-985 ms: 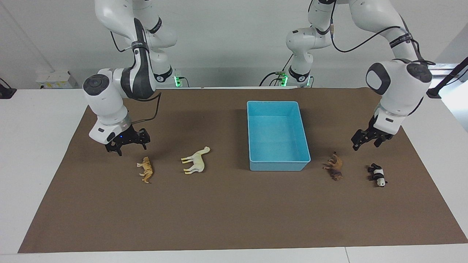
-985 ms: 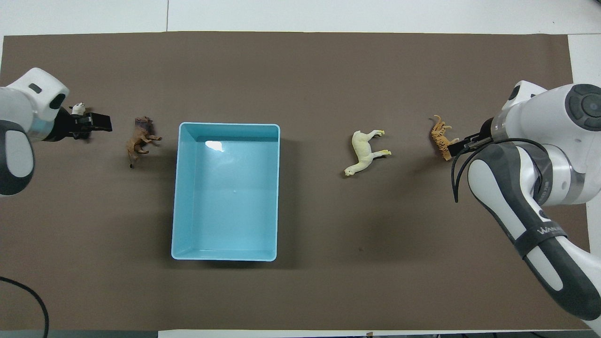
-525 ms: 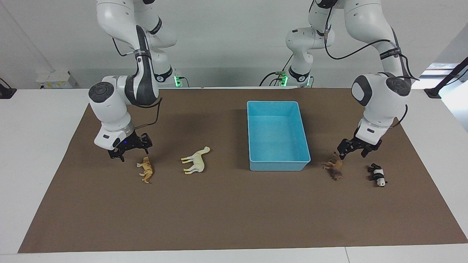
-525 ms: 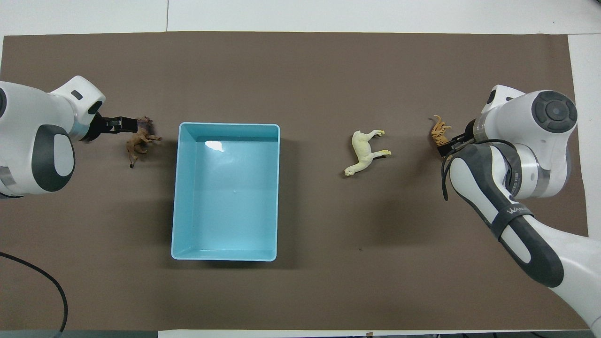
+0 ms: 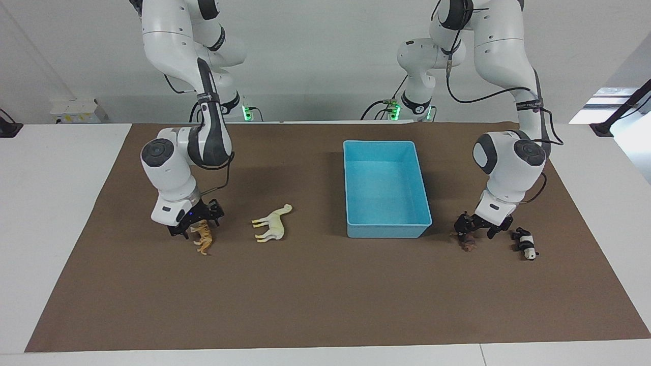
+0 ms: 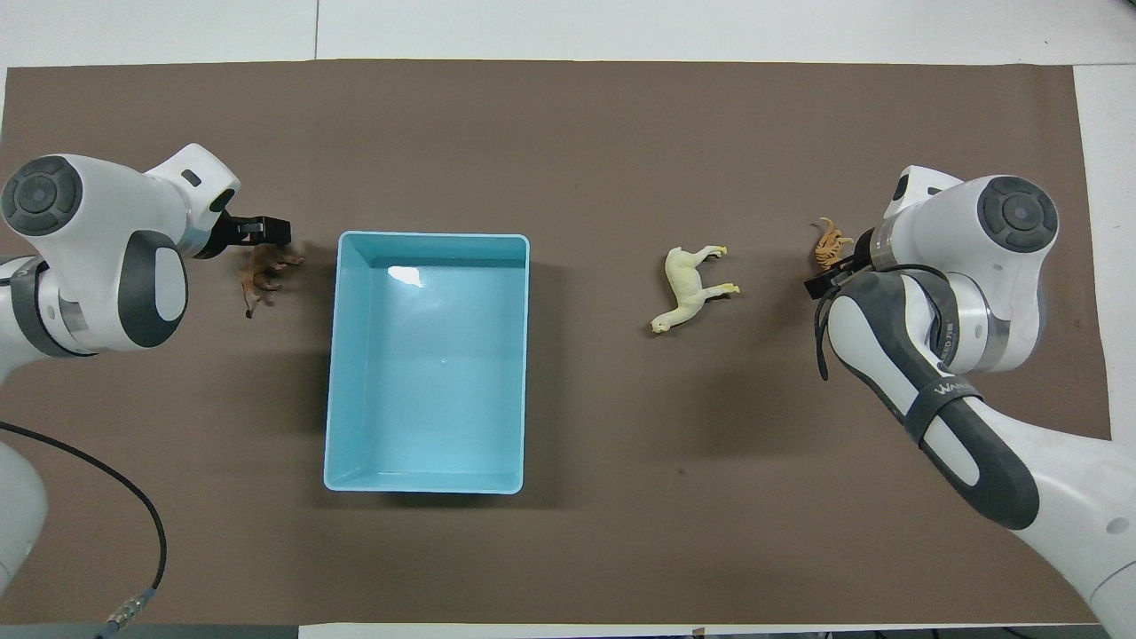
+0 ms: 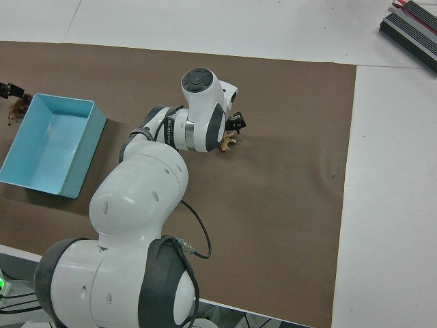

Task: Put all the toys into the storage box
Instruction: 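Grasp the horse with the left gripper while the right gripper grasps the lion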

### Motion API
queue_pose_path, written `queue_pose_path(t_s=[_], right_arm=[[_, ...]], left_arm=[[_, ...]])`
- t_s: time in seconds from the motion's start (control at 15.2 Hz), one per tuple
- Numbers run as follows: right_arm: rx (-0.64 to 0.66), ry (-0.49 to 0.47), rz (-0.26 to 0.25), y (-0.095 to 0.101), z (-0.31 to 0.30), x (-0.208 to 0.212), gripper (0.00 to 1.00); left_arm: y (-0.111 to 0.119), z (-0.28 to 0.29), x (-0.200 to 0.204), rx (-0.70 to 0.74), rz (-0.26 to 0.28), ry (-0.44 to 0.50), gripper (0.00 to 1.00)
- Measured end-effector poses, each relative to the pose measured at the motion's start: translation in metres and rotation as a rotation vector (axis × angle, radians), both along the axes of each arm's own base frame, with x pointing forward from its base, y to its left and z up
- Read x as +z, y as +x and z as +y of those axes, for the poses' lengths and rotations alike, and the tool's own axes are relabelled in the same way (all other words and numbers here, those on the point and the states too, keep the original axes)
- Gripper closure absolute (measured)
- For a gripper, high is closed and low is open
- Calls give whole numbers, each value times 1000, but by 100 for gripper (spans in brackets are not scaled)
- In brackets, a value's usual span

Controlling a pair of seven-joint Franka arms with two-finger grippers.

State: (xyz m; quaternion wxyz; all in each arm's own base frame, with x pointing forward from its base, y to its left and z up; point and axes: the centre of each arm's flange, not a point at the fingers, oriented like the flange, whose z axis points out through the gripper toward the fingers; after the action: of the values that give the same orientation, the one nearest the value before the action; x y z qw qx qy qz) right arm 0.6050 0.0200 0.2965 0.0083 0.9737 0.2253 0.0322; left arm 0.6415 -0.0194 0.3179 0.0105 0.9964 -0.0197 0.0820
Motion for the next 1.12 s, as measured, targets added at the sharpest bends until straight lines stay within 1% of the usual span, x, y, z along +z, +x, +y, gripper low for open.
queue_pose_path(t_s=[0.33,0.46,0.53,0.59,0.66,0.72,0.79,0.85,0.92,1.12], right_arm=[[-2,2,-3,0,0,-1,6],[2,1,-15,2,2,-6,13],[4,0,-15,2,4,-10,13],[6,0,-14,2,5,-12,19],[6,1,-12,2,5,-14,29],[5,4,-16,3,6,-12,40],[4,5,-19,3,6,-10,53],[4,6,-20,3,7,-9,63],[4,6,-19,3,7,-9,67],[4,6,-19,3,7,-9,67]], left_arm=[[2,1,-2,17,-13,-3,0],[4,-3,-13,30,-15,-8,0],[4,-4,-18,32,-10,-8,4],[4,-4,-22,34,-7,-9,4],[4,-4,-24,38,-6,-11,12],[4,-4,-24,48,-5,-16,23],[5,-4,-22,60,-8,-24,39],[7,-3,-19,69,-10,-31,51],[8,-3,-16,74,-5,-36,57],[15,-4,-2,91,27,-56,57]])
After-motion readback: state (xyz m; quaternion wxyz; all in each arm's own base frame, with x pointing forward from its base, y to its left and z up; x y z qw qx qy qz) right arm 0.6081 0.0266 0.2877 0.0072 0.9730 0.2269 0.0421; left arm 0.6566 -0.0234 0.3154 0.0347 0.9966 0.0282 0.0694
